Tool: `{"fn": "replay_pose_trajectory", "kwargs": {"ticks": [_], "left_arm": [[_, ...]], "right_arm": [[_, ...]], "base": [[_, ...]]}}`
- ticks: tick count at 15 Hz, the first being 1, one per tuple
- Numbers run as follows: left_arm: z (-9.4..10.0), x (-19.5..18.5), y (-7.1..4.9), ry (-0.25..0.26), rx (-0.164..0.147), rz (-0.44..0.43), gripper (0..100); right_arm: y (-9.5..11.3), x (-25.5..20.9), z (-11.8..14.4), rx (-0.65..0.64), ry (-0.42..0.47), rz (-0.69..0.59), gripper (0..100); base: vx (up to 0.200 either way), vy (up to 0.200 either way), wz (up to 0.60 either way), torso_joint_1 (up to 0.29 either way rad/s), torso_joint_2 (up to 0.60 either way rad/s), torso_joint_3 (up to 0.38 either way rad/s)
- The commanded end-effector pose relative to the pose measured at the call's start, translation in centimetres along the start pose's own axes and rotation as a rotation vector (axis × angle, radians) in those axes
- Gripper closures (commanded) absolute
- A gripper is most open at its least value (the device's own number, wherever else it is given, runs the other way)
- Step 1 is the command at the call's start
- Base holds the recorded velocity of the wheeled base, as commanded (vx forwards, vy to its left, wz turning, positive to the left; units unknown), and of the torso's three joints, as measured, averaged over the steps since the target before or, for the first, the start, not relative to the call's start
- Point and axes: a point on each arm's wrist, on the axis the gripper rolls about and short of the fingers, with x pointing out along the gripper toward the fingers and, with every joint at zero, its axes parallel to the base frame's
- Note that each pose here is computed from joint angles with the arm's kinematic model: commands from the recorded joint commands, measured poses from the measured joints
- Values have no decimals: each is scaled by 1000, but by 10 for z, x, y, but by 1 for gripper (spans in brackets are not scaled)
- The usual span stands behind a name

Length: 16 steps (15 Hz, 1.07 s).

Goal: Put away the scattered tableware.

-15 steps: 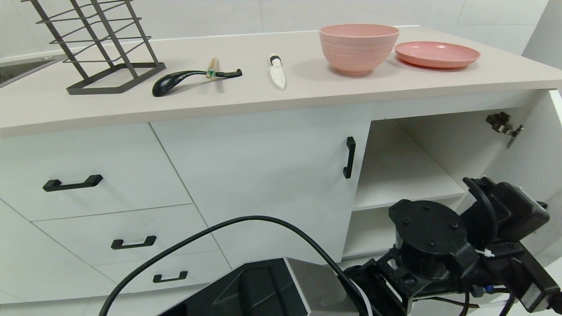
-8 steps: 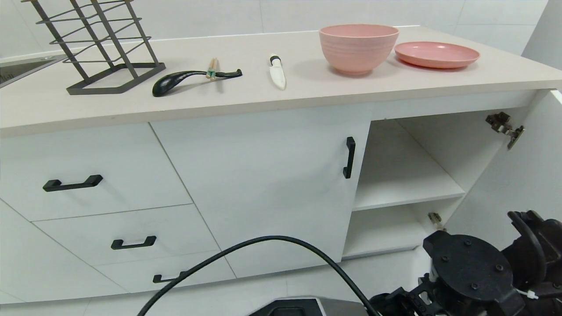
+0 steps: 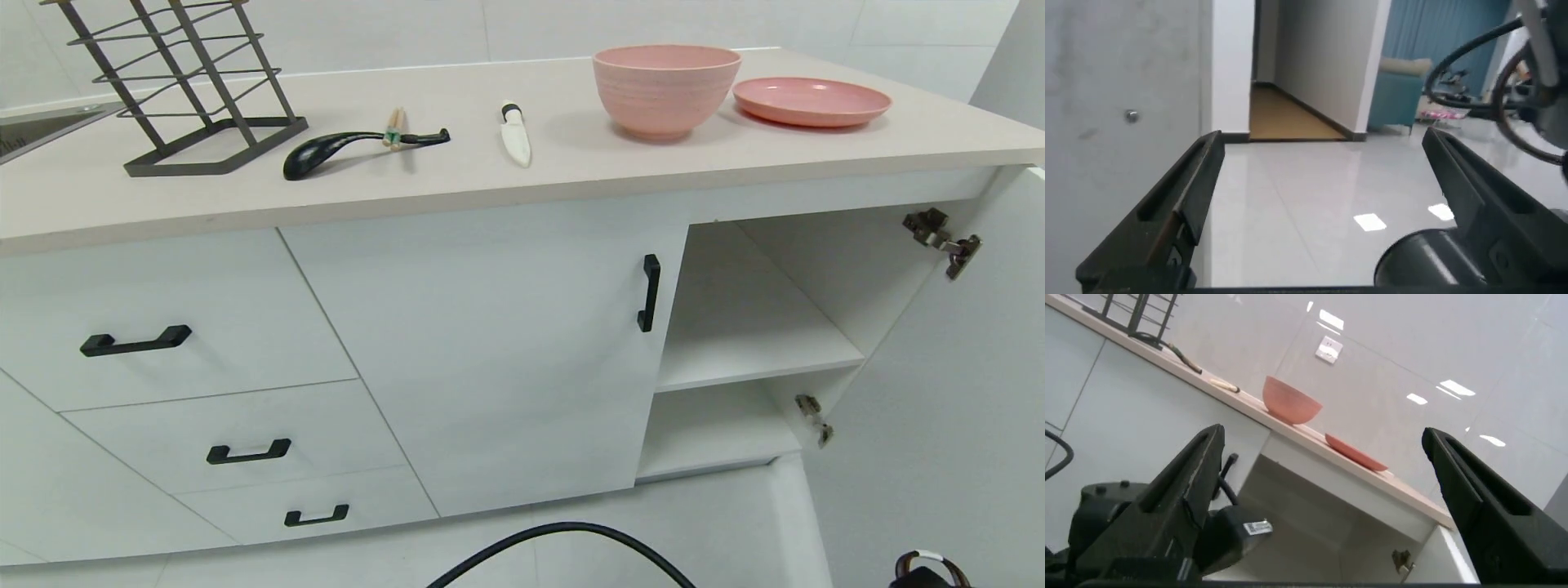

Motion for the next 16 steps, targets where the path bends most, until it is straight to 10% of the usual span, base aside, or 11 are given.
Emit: {"fn": "replay_pose_trajectory", "kwargs": {"ticks": [1,3,7,11,14,16], "left_arm": [[2,1,-2,-26,-13,-10,0],[51,-3,13,-138,13,3,0],[111,-69,50,-82,49,157,0],[144,-150,18,24,16,256,0],[220,-223,4,32,229,398,0],[259,-257,-31,0,281,443,0]], "right_arm": [[0,1,0,1,3,1,0],[0,1,0,2,3,1,0],[0,1,-1,6,9,1,0],[1,0,-4,23,36,8,0],[1,0,-7,37,58,13,0],[2,0,-9,52,81,18,0]], "base": [[0,0,0,0,0,0],[0,0,0,0,0,0],[0,0,0,0,0,0],[0,0,0,0,0,0],[0,0,0,0,0,0],[0,0,0,0,0,0]]}}
